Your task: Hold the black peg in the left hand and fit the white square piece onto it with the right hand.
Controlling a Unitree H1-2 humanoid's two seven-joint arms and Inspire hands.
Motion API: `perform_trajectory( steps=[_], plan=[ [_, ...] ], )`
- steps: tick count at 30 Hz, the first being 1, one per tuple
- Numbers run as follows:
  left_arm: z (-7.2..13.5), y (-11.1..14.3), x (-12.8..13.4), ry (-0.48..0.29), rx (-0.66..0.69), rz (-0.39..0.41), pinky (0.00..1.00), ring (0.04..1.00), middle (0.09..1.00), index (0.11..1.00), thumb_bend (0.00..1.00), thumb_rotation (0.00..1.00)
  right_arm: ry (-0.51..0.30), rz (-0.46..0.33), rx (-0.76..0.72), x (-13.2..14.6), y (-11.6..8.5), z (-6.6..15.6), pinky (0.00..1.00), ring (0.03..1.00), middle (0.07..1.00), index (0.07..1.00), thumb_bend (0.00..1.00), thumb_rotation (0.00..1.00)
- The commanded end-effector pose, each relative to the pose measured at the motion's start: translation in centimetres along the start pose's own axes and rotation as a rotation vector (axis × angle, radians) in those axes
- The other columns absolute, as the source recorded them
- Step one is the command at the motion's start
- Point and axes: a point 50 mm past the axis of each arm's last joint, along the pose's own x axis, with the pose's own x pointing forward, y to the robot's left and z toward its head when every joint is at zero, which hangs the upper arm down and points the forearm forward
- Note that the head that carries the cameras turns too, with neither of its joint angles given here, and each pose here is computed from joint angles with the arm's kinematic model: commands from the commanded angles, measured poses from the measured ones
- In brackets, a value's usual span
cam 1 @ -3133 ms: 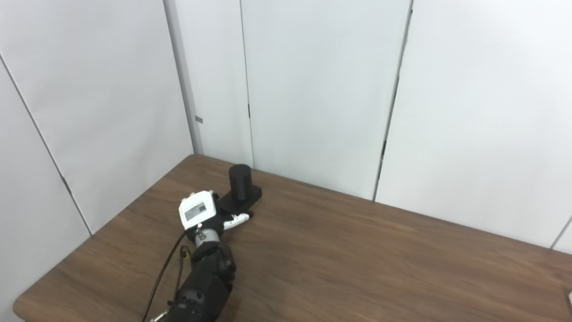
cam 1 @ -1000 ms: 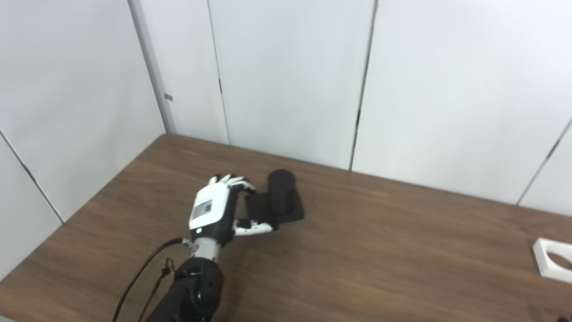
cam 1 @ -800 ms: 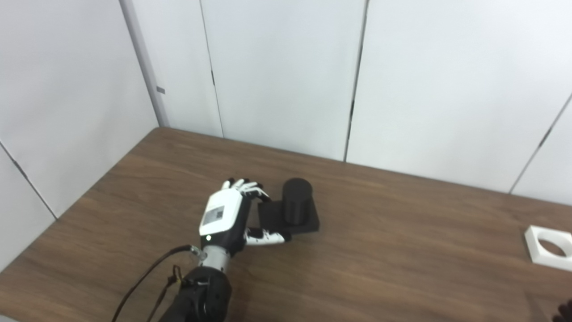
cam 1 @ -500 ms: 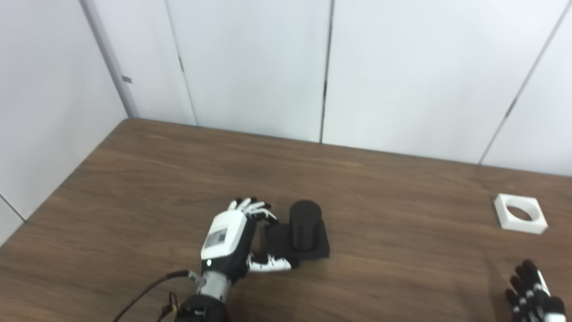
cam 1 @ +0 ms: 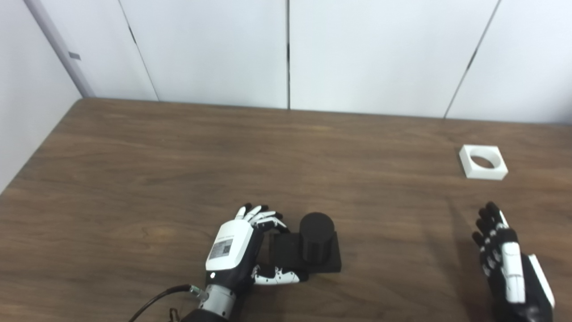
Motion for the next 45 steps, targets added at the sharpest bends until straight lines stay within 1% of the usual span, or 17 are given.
perform_trajectory(
  steps=[1, 9, 12, 16, 19, 27, 33, 41, 45],
  plan=[
    [0.8, 0.3, 0.2, -0.049, 0.002, 0.025, 1.0, 0.907, 0.806, 0.486, 0.52, 0.05, -0.085, -0.003, 0.009, 0.6, 0.5, 1.8, 1.0, 1.0, 0.985, 1.0, 0.49, 1.0],
    [0.4, -0.5, -0.4, -0.041, -0.016, -0.019, 1.0, 0.896, 0.806, 0.486, 0.52, 0.05, -0.086, -0.012, 0.008, 1.0, 0.8, 1.8, 1.0, 1.0, 0.979, 1.0, 0.52, 1.0],
    [0.2, -0.5, -0.3, -0.03, -0.026, -0.019, 1.0, 0.899, 0.808, 0.486, 0.52, 0.05, -0.082, -0.01, -0.005, 1.0, 0.7, 1.9, 1.0, 1.0, 0.976, 1.0, 0.54, 1.0],
    [0.1, -0.5, -0.3, -0.018, -0.029, -0.02, 1.0, 0.902, 0.811, 0.486, 0.52, 0.05, -0.084, -0.01, -0.004, 1.0, 0.7, 1.9, 1.0, 1.0, 0.975, 1.0, 0.53, 1.0],
    [-0.1, -0.5, -0.2, -0.015, -0.021, -0.024, 1.0, 0.899, 0.808, 0.486, 0.52, 0.05, -0.075, -0.012, -0.004, 1.0, 0.8, 2.0, 1.0, 1.0, 0.973, 1.0, 0.55, 1.0],
    [-0.7, -0.1, -0.2, -0.013, 0.0, -0.034, 1.0, 0.891, 0.805, 0.486, 0.52, 0.05, -0.089, -0.016, 0.009, 1.2, 1.3, 1.8, 1.0, 1.0, 0.97, 1.0, 0.53, 1.0],
    [-1.1, -0.1, -0.2, -0.005, 0.013, -0.041, 1.0, 0.892, 0.803, 0.486, 0.52, 0.05, -0.079, -0.006, 0.009, 1.3, 1.5, 1.8, 1.0, 1.0, 0.978, 1.0, 0.56, 1.0],
    [-1.5, 0.1, -0.1, -0.004, 0.023, -0.033, 1.0, 0.891, 0.802, 0.486, 0.52, 0.05, -0.085, -0.035, 0.026, 1.5, 1.9, 1.6, 1.0, 1.0, 0.961, 0.996, 0.56, 1.0],
    [-1.8, 0.0, -0.1, -0.003, 0.026, -0.032, 1.0, 0.894, 0.805, 0.486, 0.52, 0.05, -0.085, -0.042, 0.005, 1.6, 2.0, 1.3, 1.0, 0.996, 0.952, 0.988, 0.54, 1.0]
  ],
)
